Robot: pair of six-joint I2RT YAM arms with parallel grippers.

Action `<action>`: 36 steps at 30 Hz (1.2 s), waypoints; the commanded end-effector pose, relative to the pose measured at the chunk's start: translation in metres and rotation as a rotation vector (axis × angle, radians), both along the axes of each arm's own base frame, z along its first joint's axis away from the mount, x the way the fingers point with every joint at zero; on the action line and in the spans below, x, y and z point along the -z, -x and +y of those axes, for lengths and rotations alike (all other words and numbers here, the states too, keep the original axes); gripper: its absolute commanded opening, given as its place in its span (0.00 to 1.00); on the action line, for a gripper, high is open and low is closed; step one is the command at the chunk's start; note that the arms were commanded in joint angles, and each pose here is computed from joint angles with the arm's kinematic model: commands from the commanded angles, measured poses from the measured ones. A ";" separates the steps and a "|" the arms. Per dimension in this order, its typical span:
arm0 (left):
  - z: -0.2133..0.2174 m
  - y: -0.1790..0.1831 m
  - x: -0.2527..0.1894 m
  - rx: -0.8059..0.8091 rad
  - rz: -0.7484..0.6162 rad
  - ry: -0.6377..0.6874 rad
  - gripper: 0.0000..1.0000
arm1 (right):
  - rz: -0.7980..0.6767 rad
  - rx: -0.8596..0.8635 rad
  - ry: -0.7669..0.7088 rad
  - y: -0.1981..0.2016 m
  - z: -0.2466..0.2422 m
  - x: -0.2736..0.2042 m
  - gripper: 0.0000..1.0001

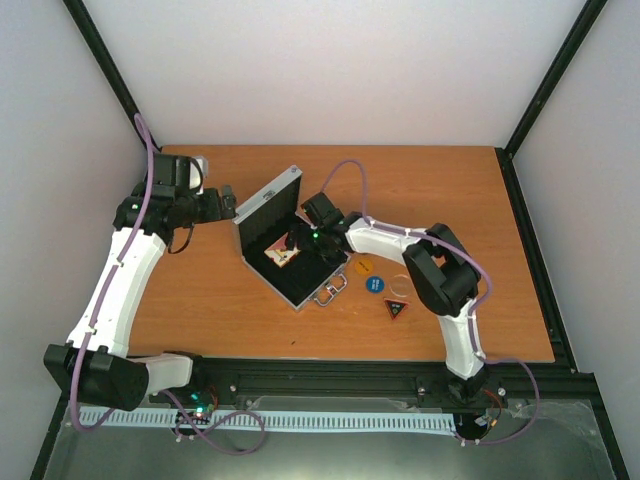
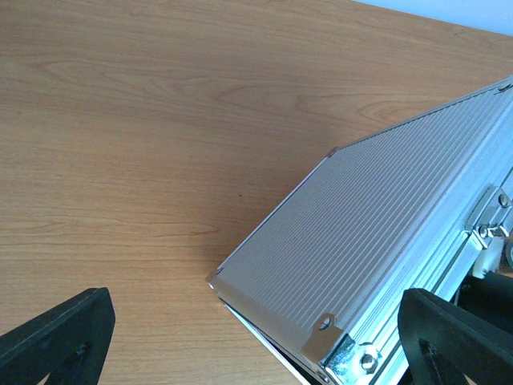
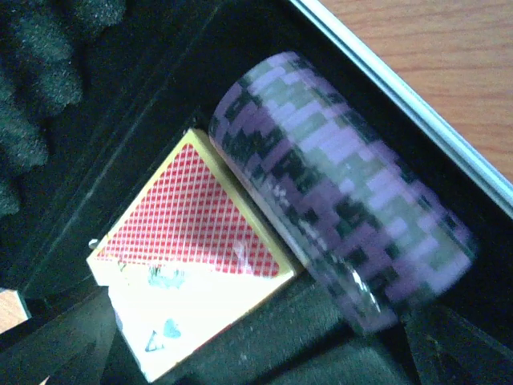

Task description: Pack up texas hold em set

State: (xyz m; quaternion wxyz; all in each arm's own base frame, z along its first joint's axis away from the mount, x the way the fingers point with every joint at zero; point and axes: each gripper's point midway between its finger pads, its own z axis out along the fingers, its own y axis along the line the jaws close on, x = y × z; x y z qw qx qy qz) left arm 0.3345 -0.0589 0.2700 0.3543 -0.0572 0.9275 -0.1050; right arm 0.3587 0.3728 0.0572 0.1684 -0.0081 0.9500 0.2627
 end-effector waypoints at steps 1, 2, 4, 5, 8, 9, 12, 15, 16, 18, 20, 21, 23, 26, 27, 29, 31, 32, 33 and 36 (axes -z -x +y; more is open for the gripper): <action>0.001 0.007 -0.009 0.006 -0.018 -0.008 1.00 | -0.048 -0.007 -0.043 -0.022 0.016 -0.005 1.00; 0.001 0.007 -0.008 0.007 -0.016 -0.008 1.00 | -0.060 -0.005 -0.050 -0.028 0.019 -0.009 1.00; 0.001 0.009 -0.008 0.007 -0.013 -0.009 1.00 | -0.071 -0.003 -0.066 -0.035 0.023 -0.011 1.00; 0.002 0.009 -0.007 0.007 -0.012 -0.010 1.00 | -0.076 0.000 -0.077 -0.037 0.024 -0.012 1.00; 0.002 0.012 -0.008 0.005 -0.012 -0.013 1.00 | -0.095 0.006 -0.096 -0.038 0.024 -0.017 1.00; 0.003 0.012 -0.008 0.004 -0.014 -0.015 1.00 | -0.102 0.009 -0.101 -0.038 0.023 -0.019 1.00; 0.003 0.014 -0.006 0.004 -0.009 -0.012 1.00 | -0.118 0.004 -0.136 -0.038 0.026 -0.023 1.00; 0.002 0.014 -0.005 0.006 -0.006 -0.008 1.00 | -0.086 0.004 -0.117 -0.036 0.024 -0.017 0.99; 0.002 0.014 -0.005 0.006 -0.005 -0.006 1.00 | -0.078 0.008 -0.106 -0.033 0.022 -0.016 1.00; 0.001 0.014 -0.006 0.007 -0.008 -0.006 1.00 | -0.077 0.021 -0.084 -0.029 0.013 -0.018 1.00; 0.002 0.014 -0.007 0.006 -0.011 -0.006 1.00 | -0.087 0.022 -0.066 -0.024 0.005 -0.023 1.00; 0.002 0.015 -0.007 0.006 -0.012 -0.006 1.00 | -0.090 0.018 -0.058 -0.021 0.002 -0.026 1.00; 0.002 0.015 -0.007 0.005 -0.012 -0.007 1.00 | -0.096 0.014 -0.042 -0.016 -0.005 -0.035 1.00; 0.002 0.015 -0.007 0.005 -0.014 -0.008 1.00 | -0.105 0.012 -0.005 -0.010 -0.017 -0.048 1.00; 0.002 0.015 -0.007 0.007 -0.013 -0.009 1.00 | -0.115 0.018 0.012 -0.009 -0.022 -0.054 1.00; 0.002 0.014 -0.006 0.008 -0.014 -0.009 1.00 | -0.131 0.040 0.069 -0.008 -0.036 -0.064 1.00; 0.002 0.014 -0.006 0.006 -0.016 -0.009 1.00 | -0.127 0.080 0.157 -0.007 -0.058 -0.067 1.00; 0.002 0.014 -0.006 0.008 -0.016 -0.010 1.00 | -0.116 0.106 0.206 -0.007 -0.070 -0.066 1.00; 0.002 0.014 -0.006 0.009 -0.016 -0.011 1.00 | -0.099 0.130 0.252 -0.007 -0.083 -0.064 1.00; 0.003 0.015 -0.003 0.009 -0.012 -0.017 1.00 | -0.040 0.186 0.384 -0.005 -0.122 -0.050 1.00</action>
